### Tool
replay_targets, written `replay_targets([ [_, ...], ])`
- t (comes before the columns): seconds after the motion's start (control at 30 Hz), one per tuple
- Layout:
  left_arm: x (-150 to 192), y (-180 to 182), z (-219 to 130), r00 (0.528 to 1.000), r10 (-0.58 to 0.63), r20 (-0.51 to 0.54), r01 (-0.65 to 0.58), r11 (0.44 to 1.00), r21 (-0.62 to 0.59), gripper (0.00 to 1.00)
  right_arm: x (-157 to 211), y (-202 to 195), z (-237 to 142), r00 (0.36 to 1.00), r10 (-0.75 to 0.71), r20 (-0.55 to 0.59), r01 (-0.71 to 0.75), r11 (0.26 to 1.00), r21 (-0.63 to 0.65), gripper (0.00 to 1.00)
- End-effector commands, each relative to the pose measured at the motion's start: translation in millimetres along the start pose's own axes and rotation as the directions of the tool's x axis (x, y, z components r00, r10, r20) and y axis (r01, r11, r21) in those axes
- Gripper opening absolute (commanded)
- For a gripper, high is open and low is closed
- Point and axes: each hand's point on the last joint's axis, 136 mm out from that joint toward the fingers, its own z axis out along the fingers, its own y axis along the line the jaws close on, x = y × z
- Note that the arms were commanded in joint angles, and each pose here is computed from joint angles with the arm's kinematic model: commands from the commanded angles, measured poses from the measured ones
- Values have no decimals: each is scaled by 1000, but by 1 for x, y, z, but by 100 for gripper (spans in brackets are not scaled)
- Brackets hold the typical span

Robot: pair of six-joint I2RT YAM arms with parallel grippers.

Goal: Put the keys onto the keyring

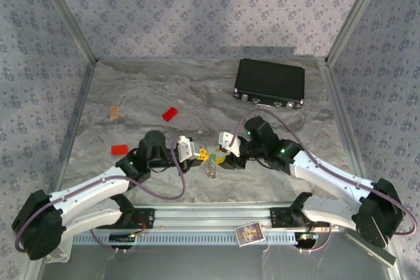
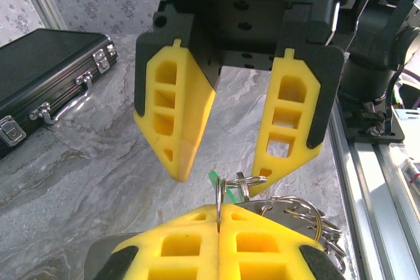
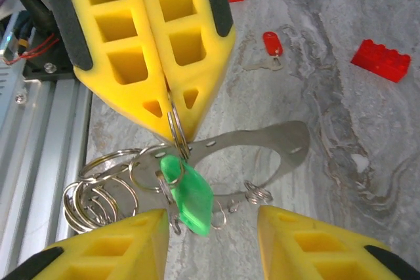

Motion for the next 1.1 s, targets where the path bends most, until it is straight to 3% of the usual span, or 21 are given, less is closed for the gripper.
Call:
replay_targets([
  [0.0,-17,-5,-1,997,41,70,-43,999,29,0,-16,6,1,998,1,61,3,999,-54,36],
  [0.07,-19,-4,-1,996,47,72,-49,998,26,0,-16,10,1,998,7,60,-2,997,-81,33],
  [0.3,-21,-7,-1,995,68,76,-72,996,45,0,-13,11,-2,1000,7,29,-4,994,-113,0],
  [0.67,-38,-11,-3,984,122,131,-132,989,66,0,9,11,14,996,18,-93,-29,992,-123,0],
  [0.8,-36,-11,-3,983,134,125,-143,988,59,0,7,10,10,996,8,-90,-17,995,-101,0],
  [0.93,-32,-11,-3,985,133,113,-140,988,59,0,4,4,-2,997,-5,-70,3,999,-41,32],
  [1.07,-29,-11,-2,986,128,111,-135,989,59,0,-3,4,-15,999,-20,-35,19,1000,-13,34],
])
